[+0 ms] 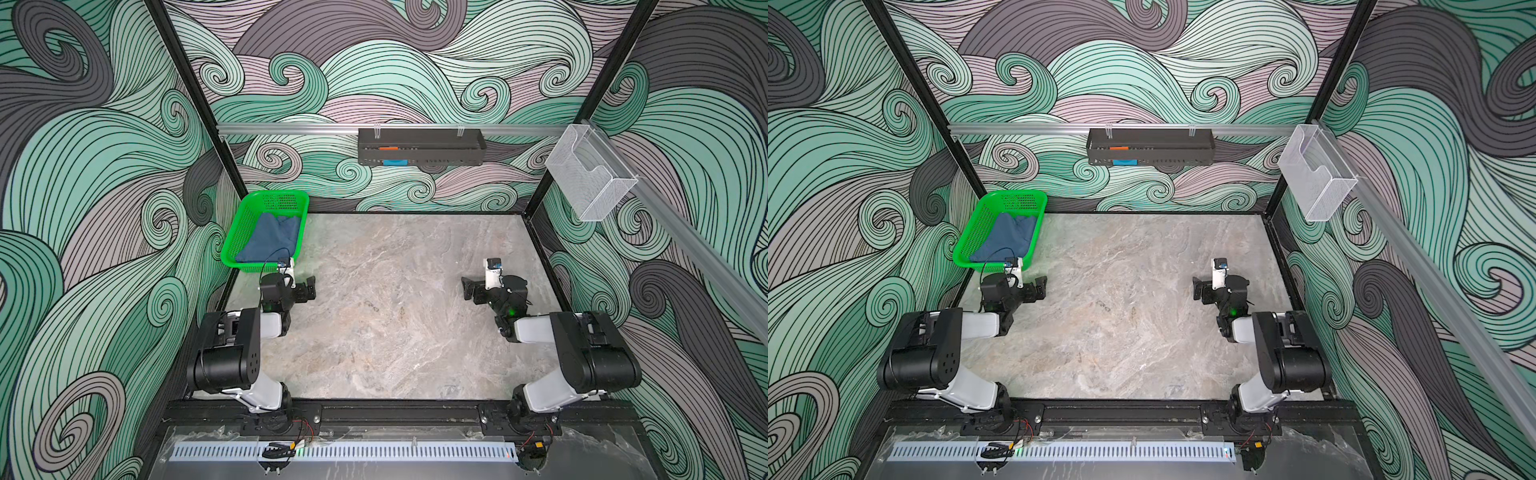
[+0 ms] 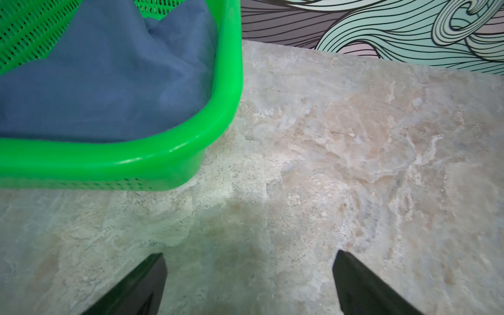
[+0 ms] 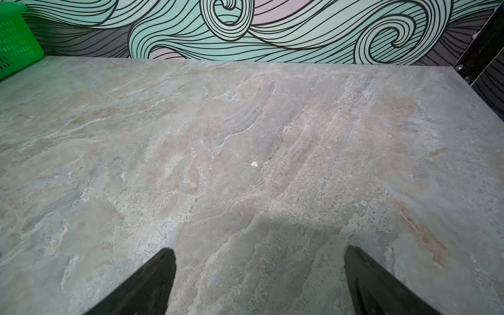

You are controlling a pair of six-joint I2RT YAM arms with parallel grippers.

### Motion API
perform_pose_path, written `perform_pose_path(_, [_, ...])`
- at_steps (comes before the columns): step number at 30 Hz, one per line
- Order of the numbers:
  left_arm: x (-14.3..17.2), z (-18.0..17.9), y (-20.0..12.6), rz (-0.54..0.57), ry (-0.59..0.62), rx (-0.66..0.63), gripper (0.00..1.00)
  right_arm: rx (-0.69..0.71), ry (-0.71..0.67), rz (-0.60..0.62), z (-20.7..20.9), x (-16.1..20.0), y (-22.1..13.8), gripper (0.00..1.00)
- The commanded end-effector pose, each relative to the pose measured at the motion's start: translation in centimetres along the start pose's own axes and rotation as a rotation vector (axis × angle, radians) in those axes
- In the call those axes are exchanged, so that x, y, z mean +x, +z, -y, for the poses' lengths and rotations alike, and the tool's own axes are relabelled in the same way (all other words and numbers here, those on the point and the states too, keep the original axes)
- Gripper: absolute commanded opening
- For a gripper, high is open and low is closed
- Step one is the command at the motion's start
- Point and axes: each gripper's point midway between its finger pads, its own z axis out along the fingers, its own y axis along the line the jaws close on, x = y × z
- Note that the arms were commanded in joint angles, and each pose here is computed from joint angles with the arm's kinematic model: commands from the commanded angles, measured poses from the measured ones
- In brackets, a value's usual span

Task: Fold and stack t-shirts
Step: Reset both arms

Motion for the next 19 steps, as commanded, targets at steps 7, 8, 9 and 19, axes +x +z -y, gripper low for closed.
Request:
perform_pose_path(7, [-2.58,-0.16,-0.14,0.059,0.017,-0.041,0.99,0.026,-0.068,0.096,0.21,-2.2,-0.43,0.99])
perform_pose_path(8, [-2.61,-0.14,-0.12,0.066,0.021,-0.039,0.99,0.024,-0.07,0.102,0.14,-2.18,-0.43,0.99])
perform_pose_path(9, [-2.58,-0.15,-0.15,0.061,0.019,-0.041,0.99,0.024,-0.07,0.103,0.13,-2.21,-0.41,0.99])
perform_pose_path(19, [-2.5,-0.15,-0.12,0.058,0.018,-0.043,0.99,0.02,-0.046,0.084,0.55,-2.14,-0.31,0.99])
